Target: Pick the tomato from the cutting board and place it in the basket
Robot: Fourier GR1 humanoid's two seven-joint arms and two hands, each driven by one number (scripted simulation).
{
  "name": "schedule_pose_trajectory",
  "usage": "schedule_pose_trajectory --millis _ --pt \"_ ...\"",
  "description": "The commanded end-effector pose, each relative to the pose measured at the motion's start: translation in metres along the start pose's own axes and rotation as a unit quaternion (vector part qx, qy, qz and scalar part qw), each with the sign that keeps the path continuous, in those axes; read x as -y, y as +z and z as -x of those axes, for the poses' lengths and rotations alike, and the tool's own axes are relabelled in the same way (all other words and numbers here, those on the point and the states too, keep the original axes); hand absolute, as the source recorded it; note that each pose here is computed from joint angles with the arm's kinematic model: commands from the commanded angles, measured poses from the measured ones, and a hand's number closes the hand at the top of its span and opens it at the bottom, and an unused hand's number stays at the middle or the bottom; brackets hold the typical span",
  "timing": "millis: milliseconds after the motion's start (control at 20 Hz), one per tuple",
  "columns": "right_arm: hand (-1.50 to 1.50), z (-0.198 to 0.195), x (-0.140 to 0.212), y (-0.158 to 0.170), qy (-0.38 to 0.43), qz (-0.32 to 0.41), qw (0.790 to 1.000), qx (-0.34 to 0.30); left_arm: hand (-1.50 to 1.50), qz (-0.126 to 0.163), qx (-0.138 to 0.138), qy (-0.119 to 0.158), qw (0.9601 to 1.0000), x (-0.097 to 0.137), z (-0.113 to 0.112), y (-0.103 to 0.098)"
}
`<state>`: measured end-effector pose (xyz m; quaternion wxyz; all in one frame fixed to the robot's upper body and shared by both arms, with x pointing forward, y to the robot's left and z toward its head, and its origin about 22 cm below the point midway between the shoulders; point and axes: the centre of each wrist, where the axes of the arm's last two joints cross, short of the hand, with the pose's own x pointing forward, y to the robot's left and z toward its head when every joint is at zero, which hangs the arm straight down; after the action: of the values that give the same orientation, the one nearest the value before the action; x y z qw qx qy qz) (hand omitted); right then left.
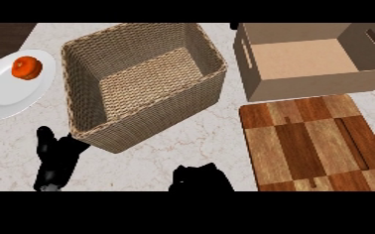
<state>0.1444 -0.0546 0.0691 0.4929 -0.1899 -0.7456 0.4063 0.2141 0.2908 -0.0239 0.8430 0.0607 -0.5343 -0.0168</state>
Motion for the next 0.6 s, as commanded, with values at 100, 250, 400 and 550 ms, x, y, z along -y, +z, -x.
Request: schedule_pose_trajectory --millis 100,250,400,550 --pt "1.5 -0.052 0.039 -0.009 -0.112 0.092 0.989 -0.008 0.0 -0.004 -0.049 -0.012 0.9987 -0.002 0.021 0.004" --pt "1.5 -0.059 0.046 -0.019 -0.113 0.111 0.987 -0.024 0.0 0.001 -0.048 -0.017 0.9987 -0.005 0.014 0.002" --pt "1.5 -0.067 0.064 -0.031 -0.116 0.129 0.984 -0.047 0.0 -0.002 -0.045 -0.012 0.9989 -0.005 0.014 0.0" --pt "1.5 -0.077 0.081 -0.053 -0.11 0.153 0.98 -0.06 0.0 0.011 -0.05 -0.02 0.9985 0.006 0.019 0.001"
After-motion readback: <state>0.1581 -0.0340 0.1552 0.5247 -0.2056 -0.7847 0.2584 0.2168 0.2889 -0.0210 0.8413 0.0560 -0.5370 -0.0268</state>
